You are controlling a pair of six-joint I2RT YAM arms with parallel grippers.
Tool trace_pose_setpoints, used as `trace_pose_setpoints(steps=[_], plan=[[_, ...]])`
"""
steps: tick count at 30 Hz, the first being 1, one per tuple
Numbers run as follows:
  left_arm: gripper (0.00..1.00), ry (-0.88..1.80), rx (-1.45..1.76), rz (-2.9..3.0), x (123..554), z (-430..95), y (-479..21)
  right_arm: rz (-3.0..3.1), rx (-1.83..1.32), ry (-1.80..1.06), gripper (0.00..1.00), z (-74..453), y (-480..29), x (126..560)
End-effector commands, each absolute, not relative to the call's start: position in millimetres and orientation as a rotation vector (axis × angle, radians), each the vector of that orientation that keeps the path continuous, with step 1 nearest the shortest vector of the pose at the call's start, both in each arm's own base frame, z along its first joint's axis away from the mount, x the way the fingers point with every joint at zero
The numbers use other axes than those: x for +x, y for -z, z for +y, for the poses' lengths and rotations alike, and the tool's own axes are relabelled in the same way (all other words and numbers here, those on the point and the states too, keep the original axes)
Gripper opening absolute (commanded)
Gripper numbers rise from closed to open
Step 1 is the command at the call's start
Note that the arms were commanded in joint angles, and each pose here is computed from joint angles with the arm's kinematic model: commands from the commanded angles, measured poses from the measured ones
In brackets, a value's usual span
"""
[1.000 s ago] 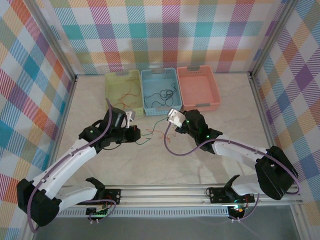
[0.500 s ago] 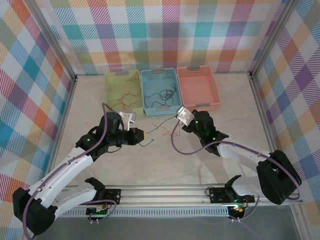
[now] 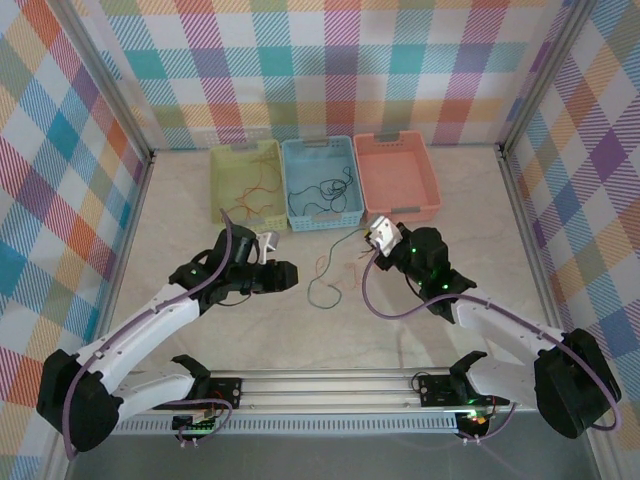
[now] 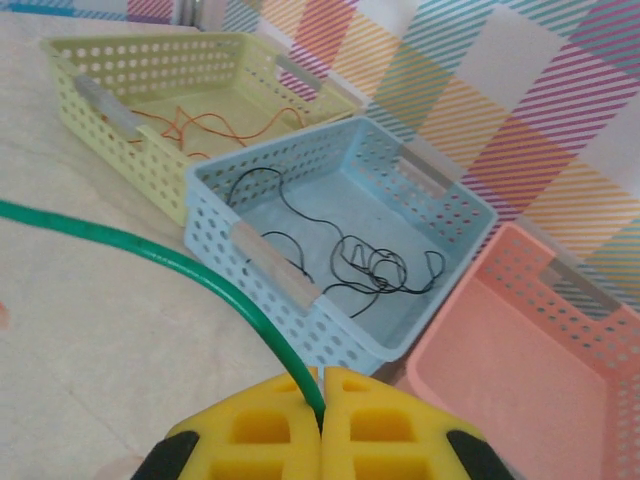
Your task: Untangle the cables
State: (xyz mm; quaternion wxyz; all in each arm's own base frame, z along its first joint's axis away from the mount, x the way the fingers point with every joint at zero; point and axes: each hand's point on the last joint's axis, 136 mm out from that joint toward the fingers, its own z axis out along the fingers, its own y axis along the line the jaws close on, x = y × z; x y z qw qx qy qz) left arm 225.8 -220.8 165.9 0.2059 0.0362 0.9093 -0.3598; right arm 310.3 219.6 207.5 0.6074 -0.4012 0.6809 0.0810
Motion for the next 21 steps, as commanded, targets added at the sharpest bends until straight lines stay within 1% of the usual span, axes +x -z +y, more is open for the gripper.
trace_pose_setpoints(steps=[1,2,5,9,10,15,21], plan=[[0.46,1.088,0.105,2.507,226,-231,-167,1.533,-0.902,-0.292,0.00,228,-221,300],[0.49,1.118,0.102,2.502,226,-235,-165,1.532,-0.886,-0.310,0.00,229,-225,299],[0.53,1.178,0.089,2.470,228,-242,-163,1.547,-0.850,-0.346,0.00,229,-229,299],[0.66,1.278,0.030,2.445,224,-250,-158,1.572,-0.780,-0.351,0.00,227,-230,304],[0.67,1.295,0.023,2.451,221,-253,-156,1.584,-0.762,-0.353,0.00,226,-228,306],[0.73,1.316,0.051,2.411,205,-267,-162,1.607,-0.717,-0.360,0.00,228,-224,314],[0.72,1.249,-0.055,2.432,198,-271,-152,1.635,-0.658,-0.345,0.00,225,-220,322]])
